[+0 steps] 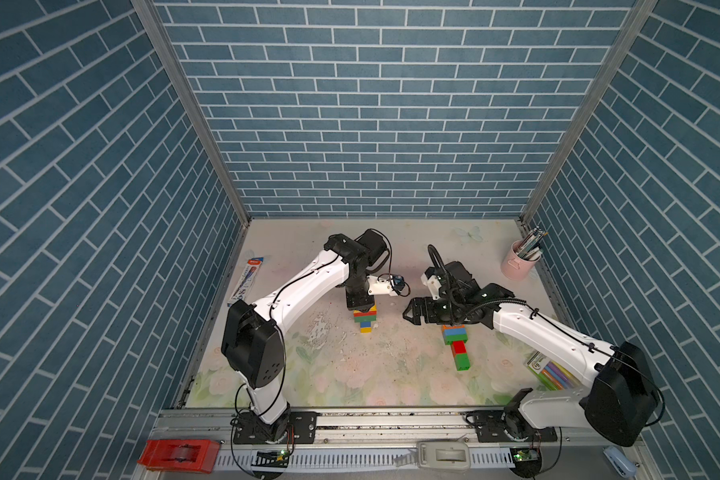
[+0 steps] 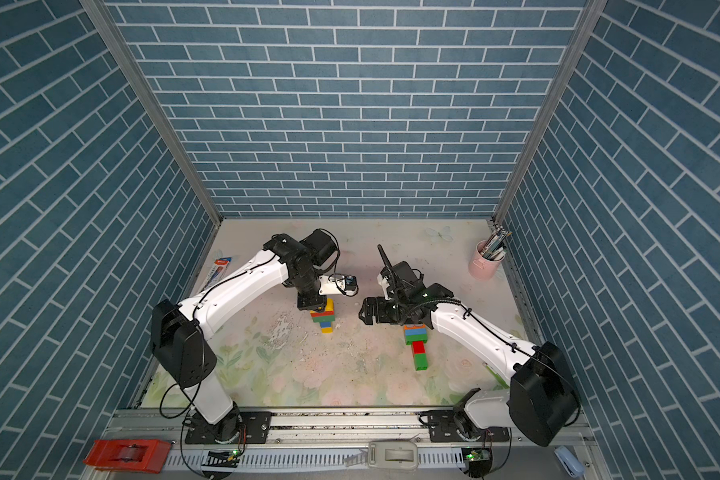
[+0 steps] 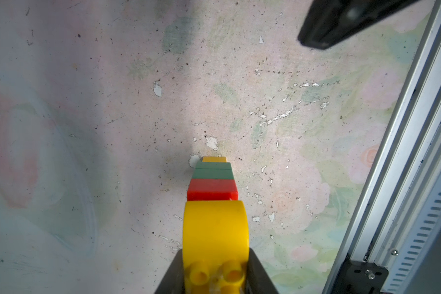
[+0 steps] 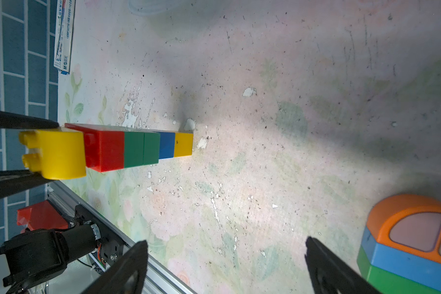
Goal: Assemble an ice cream with lego
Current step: Assemble the lego brick with the lego brick.
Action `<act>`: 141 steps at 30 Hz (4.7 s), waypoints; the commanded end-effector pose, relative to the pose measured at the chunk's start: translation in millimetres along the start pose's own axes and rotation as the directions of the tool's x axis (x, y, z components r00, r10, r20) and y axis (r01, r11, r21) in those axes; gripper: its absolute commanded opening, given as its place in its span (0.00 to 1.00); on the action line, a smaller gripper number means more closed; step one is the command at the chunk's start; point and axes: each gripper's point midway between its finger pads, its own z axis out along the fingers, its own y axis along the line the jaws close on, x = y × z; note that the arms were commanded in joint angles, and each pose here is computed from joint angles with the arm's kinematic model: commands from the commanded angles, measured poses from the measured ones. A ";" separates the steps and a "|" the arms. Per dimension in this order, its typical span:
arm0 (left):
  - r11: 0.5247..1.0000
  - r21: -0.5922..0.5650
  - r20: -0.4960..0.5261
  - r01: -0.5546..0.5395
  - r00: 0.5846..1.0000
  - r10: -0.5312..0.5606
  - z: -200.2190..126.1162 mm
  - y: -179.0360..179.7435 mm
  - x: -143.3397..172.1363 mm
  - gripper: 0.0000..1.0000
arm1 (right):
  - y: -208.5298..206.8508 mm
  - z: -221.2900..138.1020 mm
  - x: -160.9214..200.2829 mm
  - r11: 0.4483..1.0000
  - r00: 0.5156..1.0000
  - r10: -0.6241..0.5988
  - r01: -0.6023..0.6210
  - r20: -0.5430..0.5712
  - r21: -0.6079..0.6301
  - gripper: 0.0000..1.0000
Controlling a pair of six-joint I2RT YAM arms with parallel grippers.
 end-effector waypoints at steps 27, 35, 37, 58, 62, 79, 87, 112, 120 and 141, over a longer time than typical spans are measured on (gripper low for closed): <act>0.978 0.204 -0.112 0.053 0.993 -0.031 40.8 -32.2 14.5 0.00 | -9.1 3.4 2.2 0.999 0.999 0.046 -0.045 -0.026 0.016 0.97; 0.975 0.212 -0.188 0.073 0.982 -0.033 52.7 -34.4 26.7 0.00 | -11.4 9.4 -0.1 0.999 0.998 0.045 -0.044 -0.042 0.019 0.97; 0.978 0.194 -0.216 0.075 0.976 -0.032 53.6 -30.2 30.1 0.00 | -11.3 10.1 -1.7 0.999 0.998 0.044 -0.043 -0.045 0.020 0.97; 0.991 0.127 -0.132 -0.032 0.990 0.049 36.8 -17.4 11.1 0.00 | -16.2 19.6 -3.9 0.998 0.994 0.069 -0.068 -0.079 0.014 0.97; 0.987 0.158 -0.156 -0.017 0.987 0.041 44.7 -19.9 13.5 0.00 | -15.9 19.6 -4.6 0.998 0.995 0.069 -0.069 -0.078 0.012 0.97; 0.973 0.219 -0.251 0.076 0.968 -0.020 78.7 -32.6 46.0 0.00 | -18.1 27.3 -8.6 0.998 0.992 0.063 -0.062 -0.107 0.017 0.97; 0.978 0.198 -0.258 0.058 0.966 -0.005 91.0 -37.8 52.9 0.00 | -21.3 33.8 -9.1 0.998 0.989 0.070 -0.069 -0.128 0.015 0.97; 0.997 -0.004 -0.159 0.082 0.984 -0.082 37.6 1.8 18.9 0.56 | -16.0 23.0 -14.0 0.998 0.995 0.055 -0.056 -0.079 -0.020 0.97; 0.994 -0.073 -0.037 0.084 0.996 -0.087 12.6 9.1 -3.1 1.00 | -17.5 20.1 -11.0 0.998 0.996 0.057 -0.059 -0.070 -0.025 0.97; 0.837 -0.229 0.455 0.497 0.815 -0.360 -77.6 1.5 19.6 1.00 | 24.9 22.7 6.3 0.976 0.948 -0.216 0.201 0.235 0.089 0.99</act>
